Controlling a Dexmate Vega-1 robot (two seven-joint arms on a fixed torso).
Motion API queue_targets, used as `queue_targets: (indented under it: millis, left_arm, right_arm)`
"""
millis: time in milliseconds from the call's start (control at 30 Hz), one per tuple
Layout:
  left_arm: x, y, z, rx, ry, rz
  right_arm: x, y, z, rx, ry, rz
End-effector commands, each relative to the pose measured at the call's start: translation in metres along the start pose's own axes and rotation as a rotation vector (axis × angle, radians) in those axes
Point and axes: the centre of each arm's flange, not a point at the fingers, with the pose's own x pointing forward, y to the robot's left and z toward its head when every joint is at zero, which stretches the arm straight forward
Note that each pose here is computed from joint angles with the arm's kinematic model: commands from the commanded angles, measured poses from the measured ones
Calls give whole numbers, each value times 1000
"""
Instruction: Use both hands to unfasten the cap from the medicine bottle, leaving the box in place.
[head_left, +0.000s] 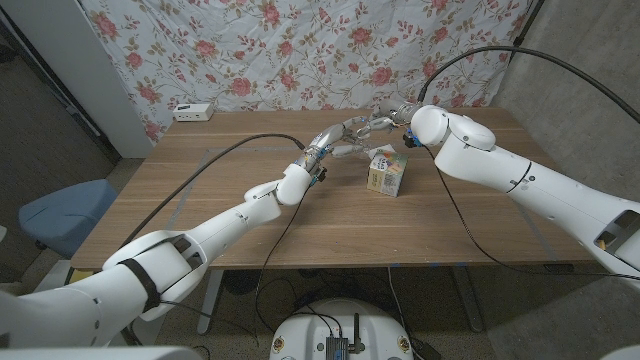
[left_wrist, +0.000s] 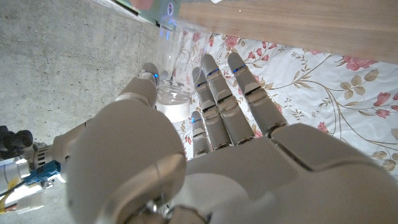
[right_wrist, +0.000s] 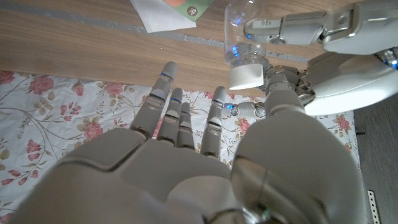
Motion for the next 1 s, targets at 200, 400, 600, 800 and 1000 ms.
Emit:
queue_targets:
  millis: [200, 400, 600, 800, 1000]
  left_arm:
    - [1, -1, 1, 0, 2, -1]
    - [1, -1, 1, 0, 3, -1]
    - [2, -1, 1, 0, 4, -2]
    - [3, -2, 1, 1, 4, -3]
    - [4, -2, 0, 1, 4, -4]
  right_arm:
    - [4, 4, -2, 14, 16, 33]
    - [6, 6, -4, 21, 24, 34]
    - [8, 7, -5, 27, 27, 35]
    - [9, 7, -7, 33, 33, 33]
    - [10, 7, -8, 36, 36, 28]
